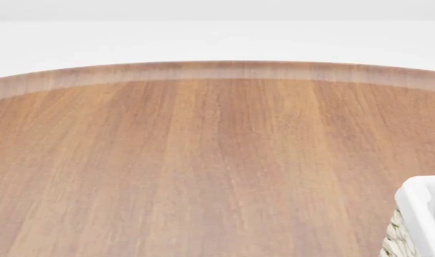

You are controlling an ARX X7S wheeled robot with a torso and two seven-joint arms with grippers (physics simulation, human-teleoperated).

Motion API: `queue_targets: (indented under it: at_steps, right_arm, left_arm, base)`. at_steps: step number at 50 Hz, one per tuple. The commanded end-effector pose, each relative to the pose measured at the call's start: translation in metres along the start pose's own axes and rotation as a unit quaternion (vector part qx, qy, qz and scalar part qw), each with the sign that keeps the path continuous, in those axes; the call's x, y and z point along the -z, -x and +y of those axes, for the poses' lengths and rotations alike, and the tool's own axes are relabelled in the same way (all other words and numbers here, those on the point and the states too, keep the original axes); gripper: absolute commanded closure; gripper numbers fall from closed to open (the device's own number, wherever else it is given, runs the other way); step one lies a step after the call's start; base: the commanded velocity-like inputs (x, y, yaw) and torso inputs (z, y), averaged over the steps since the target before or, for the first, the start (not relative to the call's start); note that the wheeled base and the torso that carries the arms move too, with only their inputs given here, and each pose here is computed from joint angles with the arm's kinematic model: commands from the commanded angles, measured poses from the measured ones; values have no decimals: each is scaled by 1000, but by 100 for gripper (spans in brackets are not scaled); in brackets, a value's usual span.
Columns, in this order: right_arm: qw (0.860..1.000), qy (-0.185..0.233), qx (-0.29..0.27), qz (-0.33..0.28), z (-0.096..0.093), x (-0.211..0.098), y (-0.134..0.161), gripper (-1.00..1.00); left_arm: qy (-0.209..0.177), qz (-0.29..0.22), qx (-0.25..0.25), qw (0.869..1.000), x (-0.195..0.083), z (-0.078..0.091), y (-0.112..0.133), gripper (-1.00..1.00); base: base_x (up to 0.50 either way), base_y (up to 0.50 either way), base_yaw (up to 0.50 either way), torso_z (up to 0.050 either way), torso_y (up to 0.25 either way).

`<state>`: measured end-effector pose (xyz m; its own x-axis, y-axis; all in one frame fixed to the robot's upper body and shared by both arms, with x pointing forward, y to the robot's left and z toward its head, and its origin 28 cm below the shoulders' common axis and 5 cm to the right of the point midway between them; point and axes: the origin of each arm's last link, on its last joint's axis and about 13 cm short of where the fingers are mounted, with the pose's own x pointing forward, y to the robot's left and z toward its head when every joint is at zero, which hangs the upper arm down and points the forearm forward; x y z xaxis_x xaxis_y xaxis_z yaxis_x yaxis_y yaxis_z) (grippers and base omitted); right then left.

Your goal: Pick the milk and place it in the basket.

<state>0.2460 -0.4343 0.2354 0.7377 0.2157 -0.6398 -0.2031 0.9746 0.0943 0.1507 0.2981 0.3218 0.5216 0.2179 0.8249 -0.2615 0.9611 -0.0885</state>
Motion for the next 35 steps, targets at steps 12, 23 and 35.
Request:
queue_targets:
  at_steps: [12, 23, 35]
  right_arm:
    - [1000, 13, -5, -24, 2, -10, 3, -100]
    - [1000, 12, -6, -25, 2, -8, 3, -100]
    - [999, 16, -2, -43, 2, -17, 11, -100]
  left_arm:
    - [-3, -1, -1, 1000, 0, 1, 1, -100]
    - [-4, -1, -2, 1000, 1, 1, 1, -100]
    - [-4, -1, -2, 1000, 1, 1, 2, -100]
  base:
    - [0, 0, 0, 0, 0]
    - [0, 0, 0, 0, 0]
    - [0, 0, 0, 0, 0]
